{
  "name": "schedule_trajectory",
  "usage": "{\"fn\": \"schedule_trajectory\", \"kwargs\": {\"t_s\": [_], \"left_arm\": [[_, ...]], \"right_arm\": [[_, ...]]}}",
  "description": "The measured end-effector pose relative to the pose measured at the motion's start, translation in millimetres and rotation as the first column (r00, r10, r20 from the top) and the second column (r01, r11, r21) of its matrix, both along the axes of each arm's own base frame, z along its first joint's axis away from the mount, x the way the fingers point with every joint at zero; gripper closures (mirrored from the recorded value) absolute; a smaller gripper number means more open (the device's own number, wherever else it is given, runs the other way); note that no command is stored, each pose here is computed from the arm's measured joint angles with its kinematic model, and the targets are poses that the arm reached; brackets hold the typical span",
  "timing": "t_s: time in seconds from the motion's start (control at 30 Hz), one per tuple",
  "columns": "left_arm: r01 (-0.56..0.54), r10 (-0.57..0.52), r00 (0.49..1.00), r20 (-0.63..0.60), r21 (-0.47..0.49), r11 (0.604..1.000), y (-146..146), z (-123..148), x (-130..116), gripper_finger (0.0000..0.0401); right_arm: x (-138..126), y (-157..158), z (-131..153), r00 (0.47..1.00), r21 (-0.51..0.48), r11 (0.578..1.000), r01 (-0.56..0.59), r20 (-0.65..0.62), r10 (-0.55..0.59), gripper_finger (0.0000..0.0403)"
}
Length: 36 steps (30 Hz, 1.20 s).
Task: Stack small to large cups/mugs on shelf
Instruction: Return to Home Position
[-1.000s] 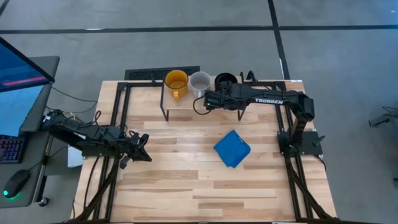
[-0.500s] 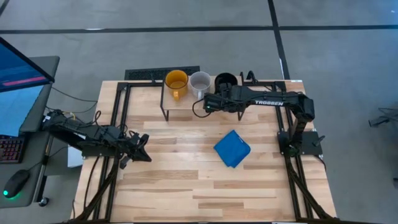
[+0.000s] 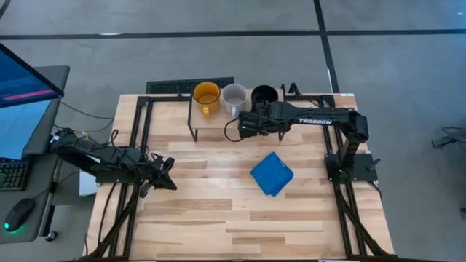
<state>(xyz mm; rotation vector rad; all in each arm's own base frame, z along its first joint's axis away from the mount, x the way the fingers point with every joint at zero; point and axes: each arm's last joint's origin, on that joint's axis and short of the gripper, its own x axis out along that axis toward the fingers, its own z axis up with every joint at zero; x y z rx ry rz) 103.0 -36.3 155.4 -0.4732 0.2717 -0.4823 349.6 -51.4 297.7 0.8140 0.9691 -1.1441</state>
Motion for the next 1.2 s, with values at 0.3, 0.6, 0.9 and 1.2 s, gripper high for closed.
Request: {"fn": "schedule_trajectory", "kwargs": {"t_s": [0.3,0.6,0.9,1.2], "left_arm": [[0.026,-0.026,1.0,-0.005,-0.015,1.0,-1,0,0,0.0401],[0.023,-0.023,1.0,-0.004,-0.015,1.0,-1,0,0,0.0401],[0.006,-0.006,1.0,0.015,-0.017,1.0,0,2,0,0.0401],[-0.091,0.092,0.981,0.17,-0.013,0.996,2,15,2,0.0401]], "right_arm": [[1,30,-2,0.979,0.299,0.933,-0.199,0.013,0.205,0.0194],[-3,88,13,0.885,0.082,0.881,-0.465,0.038,0.464,0.0203],[-58,132,84,0.79,-0.431,0.733,-0.526,0.072,0.609,0.0225],[-101,129,126,0.644,-0.561,0.533,-0.634,0.0,0.765,0.0248]]}}
